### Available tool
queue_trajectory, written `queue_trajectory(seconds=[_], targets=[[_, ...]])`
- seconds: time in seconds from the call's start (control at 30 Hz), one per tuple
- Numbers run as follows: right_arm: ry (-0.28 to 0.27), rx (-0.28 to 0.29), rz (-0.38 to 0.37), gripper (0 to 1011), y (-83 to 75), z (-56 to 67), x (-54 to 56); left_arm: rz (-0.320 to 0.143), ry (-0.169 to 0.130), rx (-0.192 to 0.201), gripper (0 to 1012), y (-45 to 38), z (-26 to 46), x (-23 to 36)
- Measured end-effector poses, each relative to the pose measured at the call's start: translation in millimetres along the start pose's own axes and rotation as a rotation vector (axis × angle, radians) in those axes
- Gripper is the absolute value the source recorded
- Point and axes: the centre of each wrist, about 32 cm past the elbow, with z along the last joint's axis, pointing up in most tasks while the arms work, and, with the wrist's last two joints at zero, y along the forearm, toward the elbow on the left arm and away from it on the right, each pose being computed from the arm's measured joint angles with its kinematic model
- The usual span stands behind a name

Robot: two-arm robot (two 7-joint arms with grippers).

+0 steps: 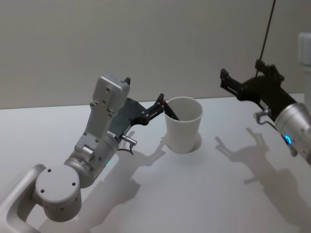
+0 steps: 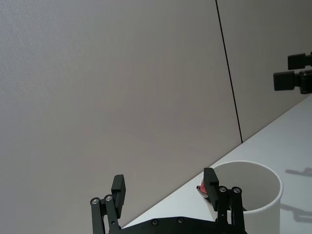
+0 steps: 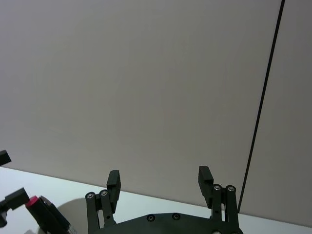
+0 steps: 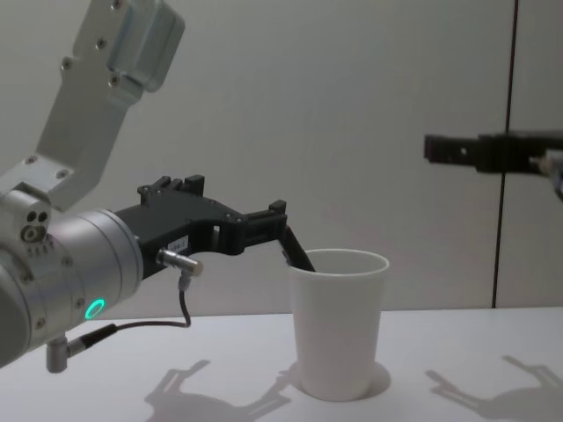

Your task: Place the pen into the pen holder.

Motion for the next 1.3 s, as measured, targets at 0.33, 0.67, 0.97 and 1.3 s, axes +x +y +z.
queue_trajectory(seconds=[0.33, 0.67, 0.97, 1.3], targets=[[-0.001, 0.015, -0.009, 1001, -19.1, -30.4, 6.5, 0.0, 0.0, 0.001, 1001, -0.1, 0.0, -0.2], [-0.011, 0.026, -0.014, 1001, -41.9, -60.1, 12.1, 0.0, 0.0, 0.001, 1001, -0.1, 0.0, -0.1], [-0.017, 0.03, -0.015, 1001, -50.5, -69.7, 13.9, 0.0, 0.0, 0.001, 1001, -0.1, 0.0, -0.1], [-0.016, 0.03, -0.015, 1001, -50.5, -69.8, 13.7, -0.001, 0.0, 0.001, 1001, -0.1, 0.0, -0.1]])
